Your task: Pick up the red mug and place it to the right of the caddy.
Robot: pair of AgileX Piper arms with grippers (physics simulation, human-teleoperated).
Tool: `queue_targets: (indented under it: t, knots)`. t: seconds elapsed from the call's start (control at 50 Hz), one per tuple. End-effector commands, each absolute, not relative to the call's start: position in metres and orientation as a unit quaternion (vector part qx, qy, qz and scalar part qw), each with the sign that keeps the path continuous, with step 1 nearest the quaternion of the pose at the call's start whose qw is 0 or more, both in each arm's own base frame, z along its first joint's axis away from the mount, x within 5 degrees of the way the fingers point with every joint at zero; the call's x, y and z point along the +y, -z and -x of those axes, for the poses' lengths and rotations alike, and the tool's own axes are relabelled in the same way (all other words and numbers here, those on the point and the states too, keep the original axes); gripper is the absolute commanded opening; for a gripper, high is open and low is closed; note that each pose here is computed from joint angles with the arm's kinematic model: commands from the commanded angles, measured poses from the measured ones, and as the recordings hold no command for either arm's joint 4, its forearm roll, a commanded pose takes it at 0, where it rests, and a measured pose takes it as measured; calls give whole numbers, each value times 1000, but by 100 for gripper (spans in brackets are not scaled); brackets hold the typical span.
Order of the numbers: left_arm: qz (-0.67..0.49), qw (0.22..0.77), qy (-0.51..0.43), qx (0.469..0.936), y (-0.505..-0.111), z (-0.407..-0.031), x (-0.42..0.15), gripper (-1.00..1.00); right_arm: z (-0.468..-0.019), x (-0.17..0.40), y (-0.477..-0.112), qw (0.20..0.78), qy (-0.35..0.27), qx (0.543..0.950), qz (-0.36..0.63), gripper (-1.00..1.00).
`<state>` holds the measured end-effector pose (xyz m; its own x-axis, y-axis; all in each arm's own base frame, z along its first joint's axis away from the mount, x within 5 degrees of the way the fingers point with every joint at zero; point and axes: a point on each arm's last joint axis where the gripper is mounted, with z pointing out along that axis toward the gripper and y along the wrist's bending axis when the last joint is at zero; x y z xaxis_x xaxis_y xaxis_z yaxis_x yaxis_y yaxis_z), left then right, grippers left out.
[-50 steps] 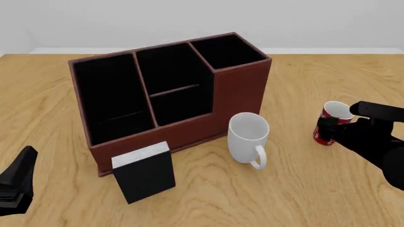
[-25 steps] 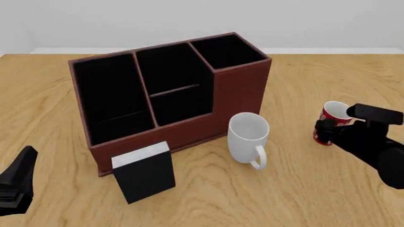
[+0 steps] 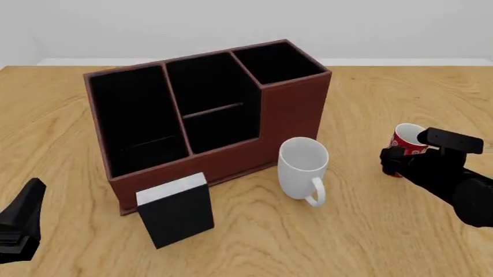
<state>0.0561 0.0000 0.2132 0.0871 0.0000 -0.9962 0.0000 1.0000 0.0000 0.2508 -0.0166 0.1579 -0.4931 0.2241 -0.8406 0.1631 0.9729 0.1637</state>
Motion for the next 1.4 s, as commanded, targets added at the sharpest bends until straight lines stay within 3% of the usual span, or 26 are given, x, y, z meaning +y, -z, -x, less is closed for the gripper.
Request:
queue_targets:
  t: [0.02,0.08,0.1,0.58,1.02,1.4]
  knots:
    - [0,737,0,676,-213,-56,0,100,-253,-16,-156,488,-33,865,-113,100]
    - [0,737,0,676,-213,-56,0,100,-253,-15,-156,488,-34,865,-112,100]
    - [0,737,0,676,-213,-56,0,100,-253,-14,-155,488,-35,865,-111,-100]
    - [0,737,0,676,-213,-56,0,100,-243,-17,-167,501,-28,859,-107,-100]
    - [0,737,0,676,-213,-56,0,100,-244,-10,-215,539,-11,841,-50,-100]
    - [0,737,0,676,-213,-56,0,100,-292,3,-237,547,-10,837,-7,-100]
